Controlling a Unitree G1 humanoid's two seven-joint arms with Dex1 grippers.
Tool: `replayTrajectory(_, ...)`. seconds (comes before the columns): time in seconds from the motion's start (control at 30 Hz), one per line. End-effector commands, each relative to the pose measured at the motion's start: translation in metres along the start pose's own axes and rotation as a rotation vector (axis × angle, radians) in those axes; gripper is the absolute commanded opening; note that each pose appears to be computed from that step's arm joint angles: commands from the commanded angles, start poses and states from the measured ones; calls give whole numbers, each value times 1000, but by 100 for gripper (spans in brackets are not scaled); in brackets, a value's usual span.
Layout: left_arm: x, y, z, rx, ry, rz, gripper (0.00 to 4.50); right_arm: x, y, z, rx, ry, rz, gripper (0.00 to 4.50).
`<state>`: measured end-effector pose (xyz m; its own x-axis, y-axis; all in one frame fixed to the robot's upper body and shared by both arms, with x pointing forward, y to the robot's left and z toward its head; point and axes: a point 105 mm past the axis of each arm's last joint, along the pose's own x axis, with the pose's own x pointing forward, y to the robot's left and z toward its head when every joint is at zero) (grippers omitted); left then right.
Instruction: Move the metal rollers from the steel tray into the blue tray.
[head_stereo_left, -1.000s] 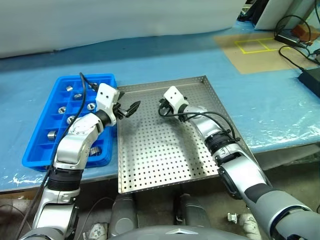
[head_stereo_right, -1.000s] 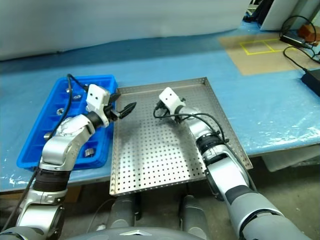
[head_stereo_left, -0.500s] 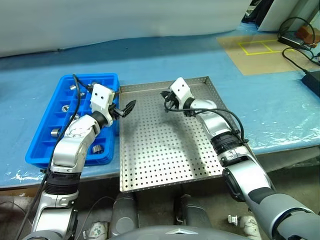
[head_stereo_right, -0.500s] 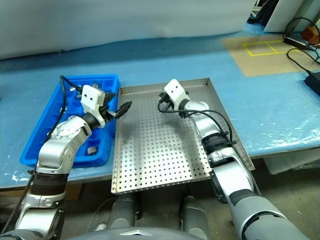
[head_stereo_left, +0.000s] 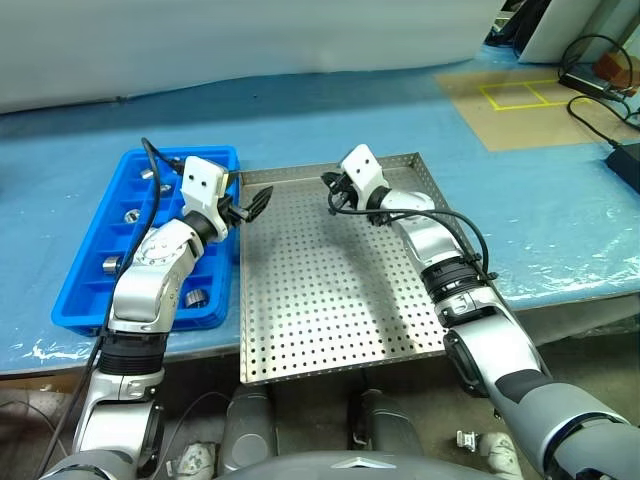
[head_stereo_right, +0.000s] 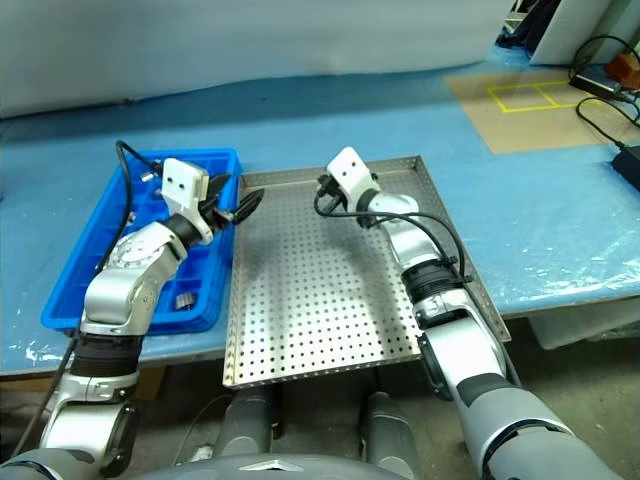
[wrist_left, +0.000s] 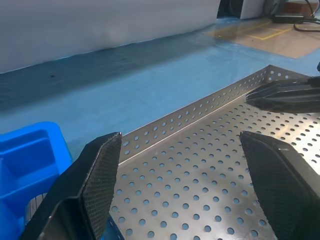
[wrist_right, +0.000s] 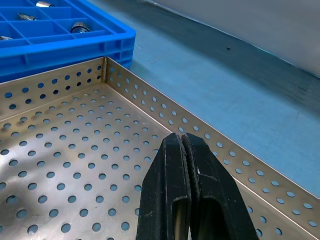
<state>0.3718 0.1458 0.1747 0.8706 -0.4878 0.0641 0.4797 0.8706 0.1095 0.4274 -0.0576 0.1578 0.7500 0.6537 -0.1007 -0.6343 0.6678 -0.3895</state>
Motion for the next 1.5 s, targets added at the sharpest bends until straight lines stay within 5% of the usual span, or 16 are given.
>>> replayTrajectory(0.03,12,-8,19,33,-68,-41,402,-9,-13,12,-7,-54,-60,0)
replayTrajectory(0.4,34,-12,32,47,-112,-86,402,-13,-21,14,-1,-62,-108,0)
replayTrajectory(1.5,32,-21,29,37,-90,-125,402,-16,-12,11,19,-68,-112,0)
